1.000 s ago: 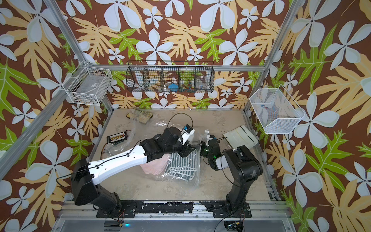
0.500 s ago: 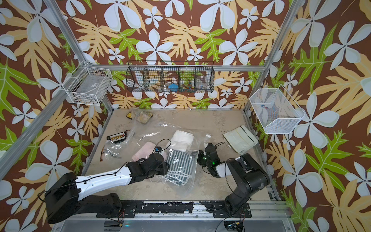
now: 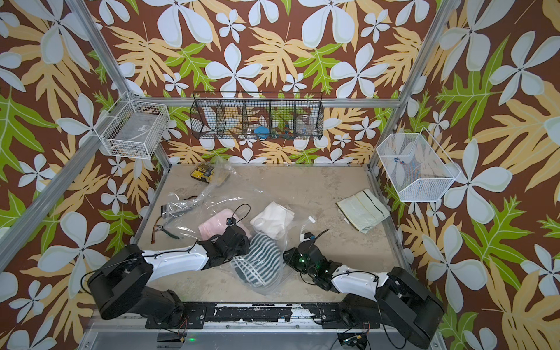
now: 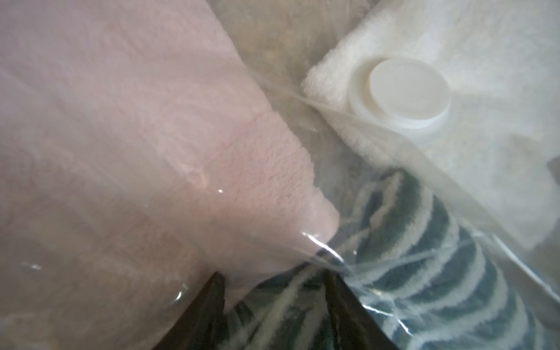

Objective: Place the folded towel into the vacuum bag
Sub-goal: Adjust the vacuum bag at the center of the board.

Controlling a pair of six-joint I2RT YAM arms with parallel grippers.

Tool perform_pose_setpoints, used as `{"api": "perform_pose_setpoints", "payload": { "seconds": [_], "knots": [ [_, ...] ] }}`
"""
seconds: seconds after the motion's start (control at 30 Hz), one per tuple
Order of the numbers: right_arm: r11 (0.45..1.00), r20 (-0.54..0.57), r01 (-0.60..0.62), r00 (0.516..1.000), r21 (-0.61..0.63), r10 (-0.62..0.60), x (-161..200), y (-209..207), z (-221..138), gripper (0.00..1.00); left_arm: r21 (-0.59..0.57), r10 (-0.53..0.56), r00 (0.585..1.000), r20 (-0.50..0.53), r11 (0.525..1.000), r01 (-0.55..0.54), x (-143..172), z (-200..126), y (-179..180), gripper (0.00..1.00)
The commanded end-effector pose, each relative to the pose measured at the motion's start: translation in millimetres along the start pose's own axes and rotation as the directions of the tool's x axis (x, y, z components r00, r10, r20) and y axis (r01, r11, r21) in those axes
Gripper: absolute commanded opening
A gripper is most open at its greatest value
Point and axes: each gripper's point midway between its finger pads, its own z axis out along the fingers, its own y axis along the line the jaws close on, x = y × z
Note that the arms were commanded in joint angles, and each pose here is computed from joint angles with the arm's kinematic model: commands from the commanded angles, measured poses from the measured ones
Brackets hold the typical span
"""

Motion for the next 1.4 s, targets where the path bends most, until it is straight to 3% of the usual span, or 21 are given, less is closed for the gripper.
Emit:
{"api": "perform_pose_setpoints", "payload": {
  "seconds": [0.0,0.17,0.27,0.37,0.53,0.67,0.77,0.9,1.0,1.2,1.37],
  "knots": [
    [0.999,-0.021,0.013,1.000,0.038,-0.012,7,-8,-2,0.26,0.004,0.054,0.998,0.015,0.999,-0.054,-11,18,-10,0.55],
    [0.996,-0.018,0.067,0.998,0.056,-0.066,6,-7,-20,0.36,-0.044,0.109,0.993,0.045,0.993,-0.107,-42,32,-11,0.55],
    [0.986,0.083,0.117,0.988,0.117,-0.128,-15,-7,-45,0.48,-0.055,0.133,0.988,0.076,0.990,-0.129,-64,22,-11,0.55],
    [0.982,0.184,0.123,0.972,0.145,-0.149,-43,0,-74,0.52,-0.045,0.153,0.982,0.108,0.988,-0.149,-83,-1,-20,0.55],
    [0.954,0.270,0.166,0.934,0.248,-0.232,-96,14,-117,0.53,0.095,0.114,0.986,0.120,0.988,-0.125,-94,-46,-47,0.55],
    [0.888,0.277,0.300,0.872,0.350,-0.403,-135,51,-131,0.56,0.233,0.142,0.988,0.059,0.961,-0.152,-71,-63,-90,0.55],
    [0.844,0.221,0.386,0.846,0.372,-0.485,-152,72,-111,0.59,0.340,0.144,0.989,0.021,0.930,-0.143,-50,-66,-123,0.55],
    [0.833,0.112,0.434,0.862,0.342,-0.495,-158,76,-54,0.57,0.428,0.128,0.990,-0.050,0.899,-0.095,-18,-58,-144,0.54],
    [0.829,0.060,0.427,0.876,0.360,-0.478,-161,63,-21,0.54,0.420,0.100,0.989,-0.109,0.907,-0.046,6,-46,-126,0.54],
    [0.855,-0.064,0.387,0.919,0.345,-0.390,-129,15,35,0.50,0.224,0.059,0.985,-0.162,0.974,-0.021,46,-16,-50,0.53],
    [0.904,-0.161,0.337,0.939,0.263,-0.304,-75,8,66,0.47,0.074,-0.022,0.993,-0.115,0.997,0.031,24,-7,7,0.53]
  ]
}}
